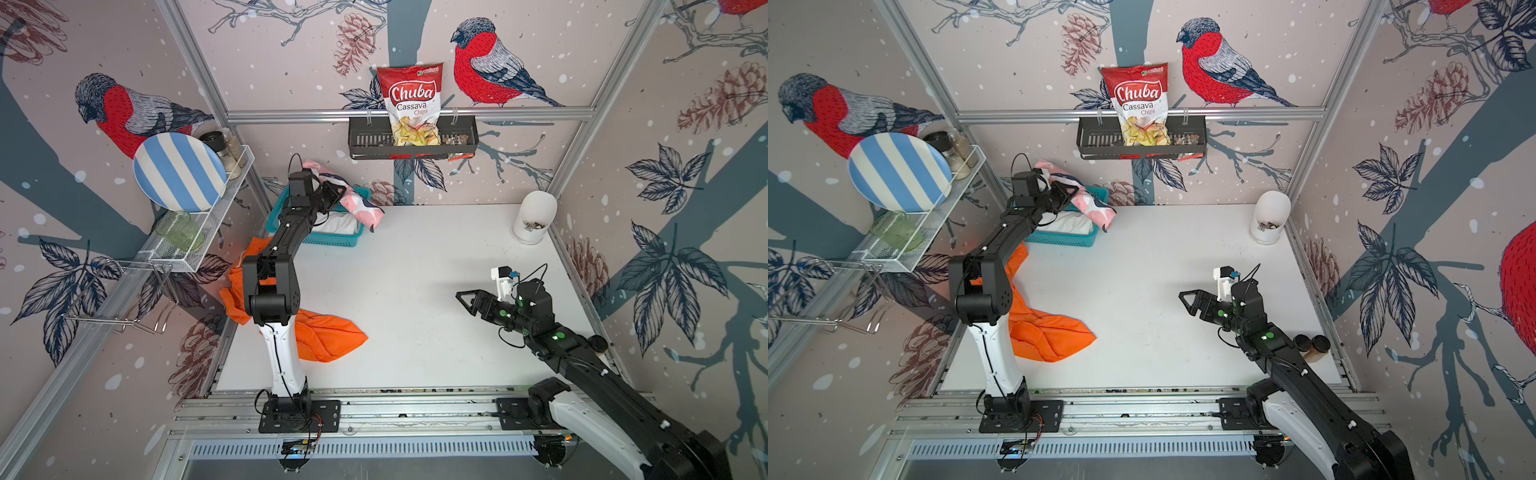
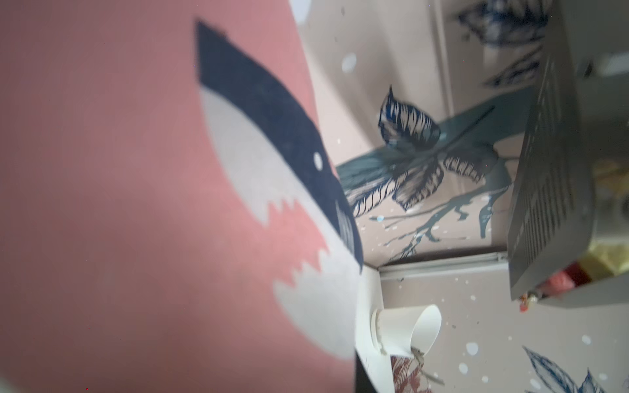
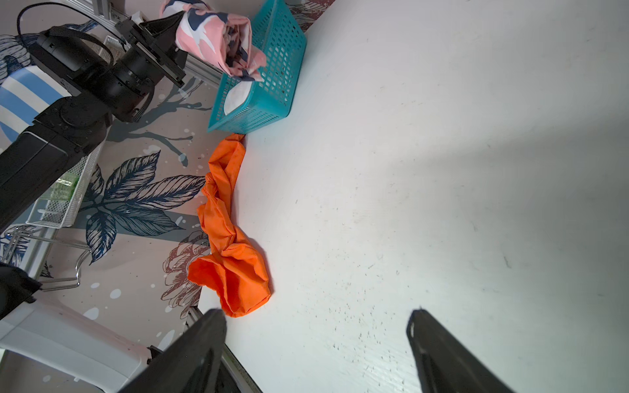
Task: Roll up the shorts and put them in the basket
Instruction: Place the shorts in the bin.
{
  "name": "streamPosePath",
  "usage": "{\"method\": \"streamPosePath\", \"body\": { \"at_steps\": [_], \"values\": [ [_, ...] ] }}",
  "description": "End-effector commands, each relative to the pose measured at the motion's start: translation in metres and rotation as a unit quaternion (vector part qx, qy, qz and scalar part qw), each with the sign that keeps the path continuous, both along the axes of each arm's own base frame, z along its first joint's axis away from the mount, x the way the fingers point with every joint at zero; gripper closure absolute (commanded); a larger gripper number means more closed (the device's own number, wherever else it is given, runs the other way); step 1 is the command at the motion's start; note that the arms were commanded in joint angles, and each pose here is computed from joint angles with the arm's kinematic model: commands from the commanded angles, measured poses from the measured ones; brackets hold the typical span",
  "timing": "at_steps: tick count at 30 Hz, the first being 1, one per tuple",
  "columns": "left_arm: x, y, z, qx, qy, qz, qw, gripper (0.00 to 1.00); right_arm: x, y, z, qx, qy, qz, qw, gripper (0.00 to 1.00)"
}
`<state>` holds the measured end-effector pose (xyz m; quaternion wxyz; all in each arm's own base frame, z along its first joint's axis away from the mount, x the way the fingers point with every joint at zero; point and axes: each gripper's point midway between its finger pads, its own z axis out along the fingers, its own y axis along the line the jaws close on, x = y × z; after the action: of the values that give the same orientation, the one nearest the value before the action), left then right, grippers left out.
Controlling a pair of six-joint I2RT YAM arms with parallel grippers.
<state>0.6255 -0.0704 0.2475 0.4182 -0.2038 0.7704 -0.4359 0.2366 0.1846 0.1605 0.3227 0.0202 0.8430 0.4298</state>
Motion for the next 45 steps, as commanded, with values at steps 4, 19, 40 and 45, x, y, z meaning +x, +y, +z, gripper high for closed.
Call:
{"method": "streamPosePath", "body": {
  "at_steps": [4, 19, 40, 45],
  "values": [
    [0.058, 0.037, 0.025, -0.078, -0.061, 0.036, 0.994, 0.77, -0.002, 0.003, 0.003, -0.002, -0.009, 0.021, 1.000, 0.12],
    [0.103, 0.074, -0.108, -0.120, 0.086, 0.149, 0.978, 0.75, -0.014, -0.008, -0.006, -0.016, -0.006, 0.014, 1.000, 0.12],
    [0.070, 0.099, -0.124, -0.133, 0.224, 0.245, 0.934, 0.05, -0.008, -0.011, 0.010, -0.029, -0.021, 0.011, 0.999, 0.09],
    [0.044, 0.102, -0.085, -0.172, 0.261, 0.288, 0.905, 0.03, -0.006, -0.011, 0.019, -0.030, -0.032, 0.009, 0.999, 0.07]
  ]
}}
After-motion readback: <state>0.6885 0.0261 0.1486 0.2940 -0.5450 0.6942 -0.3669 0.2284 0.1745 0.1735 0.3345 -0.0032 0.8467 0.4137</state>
